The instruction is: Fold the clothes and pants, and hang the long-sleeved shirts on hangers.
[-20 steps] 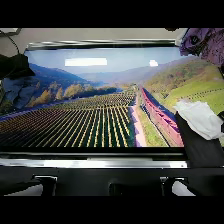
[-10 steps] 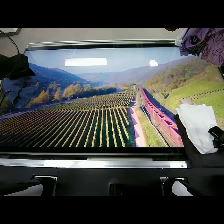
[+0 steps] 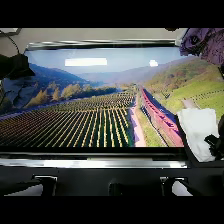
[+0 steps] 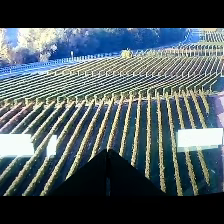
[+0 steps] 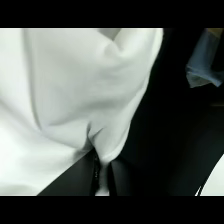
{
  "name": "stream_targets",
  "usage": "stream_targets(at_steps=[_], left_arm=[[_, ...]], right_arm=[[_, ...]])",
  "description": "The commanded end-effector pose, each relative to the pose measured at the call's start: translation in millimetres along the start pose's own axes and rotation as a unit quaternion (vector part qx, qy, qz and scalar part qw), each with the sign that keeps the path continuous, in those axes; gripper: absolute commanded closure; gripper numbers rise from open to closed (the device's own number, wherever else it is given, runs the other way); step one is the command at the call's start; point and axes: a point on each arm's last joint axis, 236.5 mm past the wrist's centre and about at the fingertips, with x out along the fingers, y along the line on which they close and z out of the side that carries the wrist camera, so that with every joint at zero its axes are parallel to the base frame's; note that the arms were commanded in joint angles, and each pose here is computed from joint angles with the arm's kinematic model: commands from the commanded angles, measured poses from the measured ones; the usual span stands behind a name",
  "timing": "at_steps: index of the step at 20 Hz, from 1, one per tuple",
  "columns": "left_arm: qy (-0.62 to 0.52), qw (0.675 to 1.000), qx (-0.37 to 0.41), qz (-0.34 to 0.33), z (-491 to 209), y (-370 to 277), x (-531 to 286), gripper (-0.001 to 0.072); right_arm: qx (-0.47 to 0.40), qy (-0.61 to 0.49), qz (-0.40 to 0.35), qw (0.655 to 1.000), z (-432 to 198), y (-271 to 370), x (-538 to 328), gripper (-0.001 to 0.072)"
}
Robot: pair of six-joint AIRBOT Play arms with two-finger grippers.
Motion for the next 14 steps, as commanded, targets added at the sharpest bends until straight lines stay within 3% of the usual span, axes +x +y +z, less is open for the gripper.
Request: stream_targets(at_steps=[1,2,3,4,5,6,8,9,11,14], left_arm=[[0.0,1.0,0.0,0.0,0,0,0,0.0686],[0.0,1.0,0.0,0.0,0,0,0,0.0686],[0.0,1.0,0.0,0.0,0,0,0,0.0686],[0.0,1.0,0.0,0.0,0,0,0,0.0686],[0.0,1.0,0.0,0.0,0,0,0,0.0686],[0.0,1.0,0.0,0.0,0,0,0,0.0687],[-0.001,1.0,0.001,0.0,0,0,0,0.0686],[-0.004,1.0,0.003,0.0,2,0,0,0.0686],[-0.008,1.0,0.004,-0.001,4,0,1,0.0686],[-0.002,1.0,0.011,0.004,0,3,4,0.0687]], right_arm=[[0.001,0.001,-0.009,1.0,-2,-3,4,0.0677],[0.001,0.004,-0.013,1.0,-3,-5,4,0.0666],[0.001,0.006,-0.023,1.0,-4,-10,3,0.0606],[0.001,0.006,-0.038,0.999,-4,-17,3,0.0508],[-0.001,-0.001,-0.061,0.998,-1,-28,2,0.0344],[-0.011,-0.013,-0.078,0.997,5,-36,0,0.0271],[-0.027,-0.055,-0.062,0.996,25,-34,-10,0.0311],[-0.039,-0.089,-0.019,0.995,39,-19,-22,0.0344],[-0.075,-0.161,0.114,0.977,64,28,-63,0.0511],[-0.147,-0.251,0.345,0.893,66,110,-157,0.0583]])
